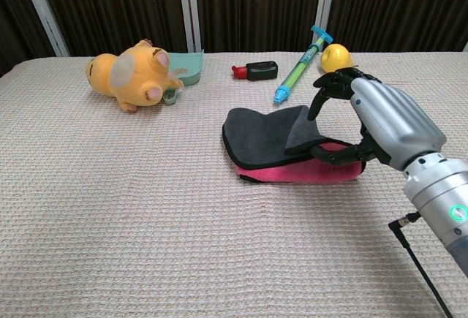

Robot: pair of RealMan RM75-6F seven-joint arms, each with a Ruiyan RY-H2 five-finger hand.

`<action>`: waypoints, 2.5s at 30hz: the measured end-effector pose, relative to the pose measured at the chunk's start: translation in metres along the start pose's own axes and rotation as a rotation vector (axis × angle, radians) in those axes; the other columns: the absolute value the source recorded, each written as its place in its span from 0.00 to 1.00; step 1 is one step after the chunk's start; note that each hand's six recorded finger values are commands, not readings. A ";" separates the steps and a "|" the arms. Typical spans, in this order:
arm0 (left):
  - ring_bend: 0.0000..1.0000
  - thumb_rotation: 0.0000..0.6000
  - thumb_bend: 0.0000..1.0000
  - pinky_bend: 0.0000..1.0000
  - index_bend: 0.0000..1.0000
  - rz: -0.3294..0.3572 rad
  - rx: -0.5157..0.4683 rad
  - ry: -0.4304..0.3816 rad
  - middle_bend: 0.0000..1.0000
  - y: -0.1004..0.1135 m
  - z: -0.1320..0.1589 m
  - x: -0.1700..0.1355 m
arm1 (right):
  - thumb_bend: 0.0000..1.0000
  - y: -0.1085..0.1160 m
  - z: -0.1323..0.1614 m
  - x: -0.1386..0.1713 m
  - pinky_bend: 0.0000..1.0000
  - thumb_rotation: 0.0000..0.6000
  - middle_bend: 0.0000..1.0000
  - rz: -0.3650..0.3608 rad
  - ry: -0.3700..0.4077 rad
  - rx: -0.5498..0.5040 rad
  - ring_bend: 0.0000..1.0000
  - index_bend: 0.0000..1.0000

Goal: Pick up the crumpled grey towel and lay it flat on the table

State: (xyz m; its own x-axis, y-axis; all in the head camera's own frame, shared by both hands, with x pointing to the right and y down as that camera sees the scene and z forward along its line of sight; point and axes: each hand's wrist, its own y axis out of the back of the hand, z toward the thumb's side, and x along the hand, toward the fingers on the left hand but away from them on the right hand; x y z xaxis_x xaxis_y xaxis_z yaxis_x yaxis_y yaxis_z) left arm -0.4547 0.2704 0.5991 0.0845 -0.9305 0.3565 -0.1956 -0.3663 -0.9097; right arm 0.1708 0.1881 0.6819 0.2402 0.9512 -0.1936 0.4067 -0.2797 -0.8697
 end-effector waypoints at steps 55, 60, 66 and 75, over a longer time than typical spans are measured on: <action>0.00 1.00 0.05 0.02 0.00 -0.056 -0.006 0.065 0.00 -0.008 -0.004 0.012 | 0.51 0.043 0.057 -0.084 0.11 1.00 0.28 -0.107 0.035 0.053 0.10 0.61; 0.00 1.00 0.05 0.02 0.00 -0.067 -0.011 0.067 0.00 -0.010 0.004 0.024 | 0.51 0.061 0.074 -0.109 0.11 1.00 0.28 -0.134 0.041 0.065 0.10 0.61; 0.00 1.00 0.05 0.02 0.00 -0.078 -0.027 0.055 0.00 -0.014 0.018 0.044 | 0.51 0.075 0.087 -0.126 0.11 1.00 0.28 -0.158 0.048 0.078 0.10 0.61; 0.00 1.00 0.05 0.02 0.00 -0.084 -0.046 0.057 0.00 -0.017 0.026 0.058 | 0.51 0.090 0.114 -0.152 0.11 1.00 0.28 -0.199 0.067 0.119 0.10 0.62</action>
State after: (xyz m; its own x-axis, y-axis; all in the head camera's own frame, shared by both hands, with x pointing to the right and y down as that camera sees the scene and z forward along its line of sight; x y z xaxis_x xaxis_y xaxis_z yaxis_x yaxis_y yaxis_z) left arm -0.4211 0.2230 0.6299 0.0476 -0.8947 0.4441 -0.2349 -0.4422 -0.8656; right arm 0.0706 0.0337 0.5812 0.2248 0.9743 0.0140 0.3462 -0.0664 -0.9358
